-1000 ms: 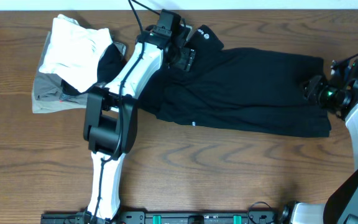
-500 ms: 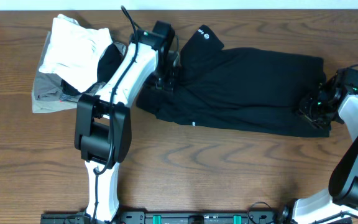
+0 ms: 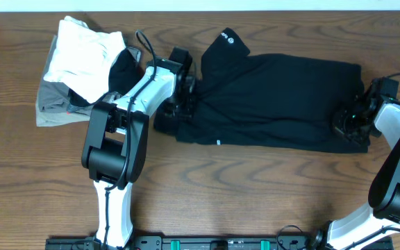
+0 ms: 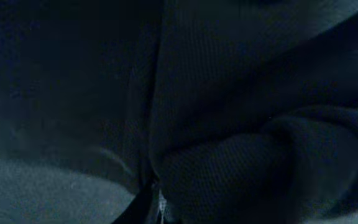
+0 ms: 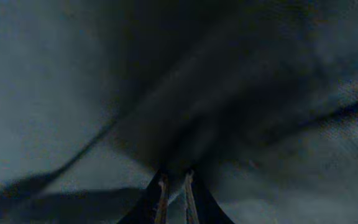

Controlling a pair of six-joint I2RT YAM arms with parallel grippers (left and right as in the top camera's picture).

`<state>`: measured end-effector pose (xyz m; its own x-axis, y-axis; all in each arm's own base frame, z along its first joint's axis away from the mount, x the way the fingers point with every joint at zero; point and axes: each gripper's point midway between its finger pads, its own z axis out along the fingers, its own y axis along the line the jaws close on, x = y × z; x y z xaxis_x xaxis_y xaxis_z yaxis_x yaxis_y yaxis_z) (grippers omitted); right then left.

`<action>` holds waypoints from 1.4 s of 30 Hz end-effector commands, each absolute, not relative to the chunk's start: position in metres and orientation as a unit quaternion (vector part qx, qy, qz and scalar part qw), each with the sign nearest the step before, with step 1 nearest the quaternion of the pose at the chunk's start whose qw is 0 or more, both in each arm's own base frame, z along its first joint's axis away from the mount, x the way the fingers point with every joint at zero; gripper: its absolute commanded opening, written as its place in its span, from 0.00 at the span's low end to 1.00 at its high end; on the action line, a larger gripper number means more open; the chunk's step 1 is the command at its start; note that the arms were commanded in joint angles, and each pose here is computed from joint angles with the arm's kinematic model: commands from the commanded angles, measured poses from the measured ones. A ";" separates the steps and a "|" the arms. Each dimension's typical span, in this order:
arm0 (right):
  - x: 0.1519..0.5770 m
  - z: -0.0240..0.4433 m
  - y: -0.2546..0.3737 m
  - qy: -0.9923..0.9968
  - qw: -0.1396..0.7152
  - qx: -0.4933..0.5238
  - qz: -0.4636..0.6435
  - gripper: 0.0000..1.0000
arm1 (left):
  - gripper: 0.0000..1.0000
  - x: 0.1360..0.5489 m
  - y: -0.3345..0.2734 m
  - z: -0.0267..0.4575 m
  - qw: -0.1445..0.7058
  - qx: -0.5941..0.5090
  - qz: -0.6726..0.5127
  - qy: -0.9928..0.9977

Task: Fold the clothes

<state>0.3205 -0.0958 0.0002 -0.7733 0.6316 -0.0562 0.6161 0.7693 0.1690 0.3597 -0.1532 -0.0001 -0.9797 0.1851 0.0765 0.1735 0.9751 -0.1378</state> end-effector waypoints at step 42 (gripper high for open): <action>0.393 0.136 -0.081 0.906 0.319 0.213 0.177 0.52 | 0.54 0.506 -0.231 0.123 -0.247 -0.204 0.263 -0.910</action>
